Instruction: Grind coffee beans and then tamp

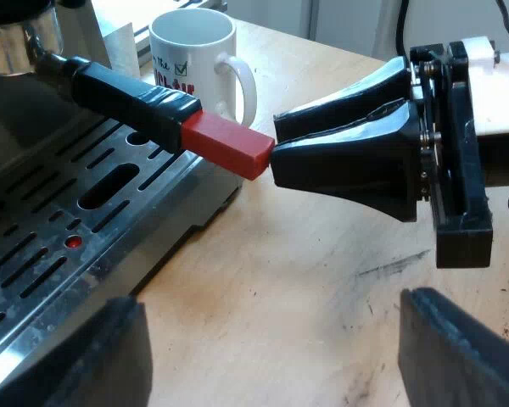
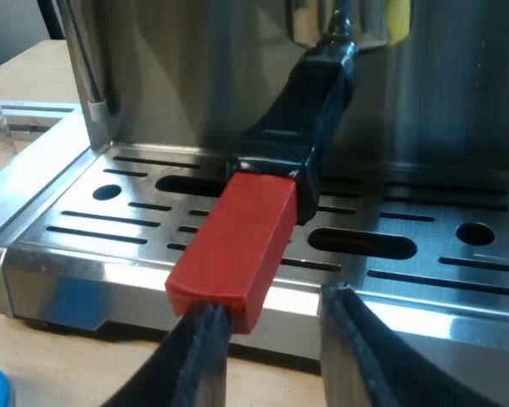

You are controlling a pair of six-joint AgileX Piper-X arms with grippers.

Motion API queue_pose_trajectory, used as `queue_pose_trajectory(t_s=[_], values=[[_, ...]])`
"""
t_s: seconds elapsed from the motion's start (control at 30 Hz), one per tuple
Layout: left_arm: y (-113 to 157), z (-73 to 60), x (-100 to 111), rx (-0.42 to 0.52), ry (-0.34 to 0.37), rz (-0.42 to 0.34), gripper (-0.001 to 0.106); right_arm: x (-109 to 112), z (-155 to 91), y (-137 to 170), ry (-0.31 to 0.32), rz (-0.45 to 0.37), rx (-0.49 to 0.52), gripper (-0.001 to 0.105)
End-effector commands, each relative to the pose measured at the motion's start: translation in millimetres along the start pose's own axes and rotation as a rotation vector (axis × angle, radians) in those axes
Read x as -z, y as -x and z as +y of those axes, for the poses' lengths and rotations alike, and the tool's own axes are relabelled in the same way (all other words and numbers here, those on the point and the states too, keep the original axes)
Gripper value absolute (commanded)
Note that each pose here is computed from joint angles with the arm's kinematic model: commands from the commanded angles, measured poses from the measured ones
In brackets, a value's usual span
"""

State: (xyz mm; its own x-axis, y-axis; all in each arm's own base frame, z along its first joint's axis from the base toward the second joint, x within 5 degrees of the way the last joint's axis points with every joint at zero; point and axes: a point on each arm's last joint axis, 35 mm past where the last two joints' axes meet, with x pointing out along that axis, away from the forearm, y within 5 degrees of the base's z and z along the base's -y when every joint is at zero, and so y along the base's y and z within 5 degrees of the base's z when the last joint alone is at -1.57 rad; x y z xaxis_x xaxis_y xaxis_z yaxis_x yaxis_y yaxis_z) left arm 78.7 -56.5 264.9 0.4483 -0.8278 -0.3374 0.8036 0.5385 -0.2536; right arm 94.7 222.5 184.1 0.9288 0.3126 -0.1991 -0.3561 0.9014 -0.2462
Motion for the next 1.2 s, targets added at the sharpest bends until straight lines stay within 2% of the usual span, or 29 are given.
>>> queue_pose_trajectory(t_s=[0.03, 0.27, 0.47, 0.5, 0.73, 0.97, 1.03, 1.1, 1.17, 1.2], values=[[0, -0.8, -1, 0.017, -0.014, -0.01, 0.064, -8, -6, -4, -0.046, -0.024, 0.091, 0.03], [0, -0.8, -1, 0.017, -0.014, -0.01, 0.064, -1, 1, 3, 0.033, 0.014, 0.058, 0.03], [0, -0.8, -1, 0.017, -0.014, -0.01, 0.064, 2, 6, 10, 0.051, 0.022, 0.027, 0.03], [0, -0.8, -1, 0.017, -0.014, -0.01, 0.064, 5, 13, 20, 0.034, 0.022, -0.005, 0.03], [0, -0.8, -1, 0.017, -0.014, -0.01, 0.064, 1, 20, 38, 0.026, -0.022, -0.001, 0.03], [0, -0.8, -1, 0.017, -0.014, -0.01, 0.064, -16, 16, 53, -0.034, -0.071, -0.043, 0.03], [0, -0.8, -1, 0.017, -0.014, -0.01, 0.064, -25, 15, 55, -0.056, -0.085, -0.045, 0.034], [0, -0.8, -1, 0.017, -0.014, -0.01, 0.064, -36, 13, 56, -0.081, -0.101, -0.045, 0.049], [0, -0.8, -1, 0.017, -0.014, -0.01, 0.064, -44, 14, 57, -0.083, -0.112, -0.048, 0.06], [0, -0.8, -1, 0.017, -0.014, -0.01, 0.064, -49, 15, 57, -0.072, -0.118, -0.051, 0.062]])
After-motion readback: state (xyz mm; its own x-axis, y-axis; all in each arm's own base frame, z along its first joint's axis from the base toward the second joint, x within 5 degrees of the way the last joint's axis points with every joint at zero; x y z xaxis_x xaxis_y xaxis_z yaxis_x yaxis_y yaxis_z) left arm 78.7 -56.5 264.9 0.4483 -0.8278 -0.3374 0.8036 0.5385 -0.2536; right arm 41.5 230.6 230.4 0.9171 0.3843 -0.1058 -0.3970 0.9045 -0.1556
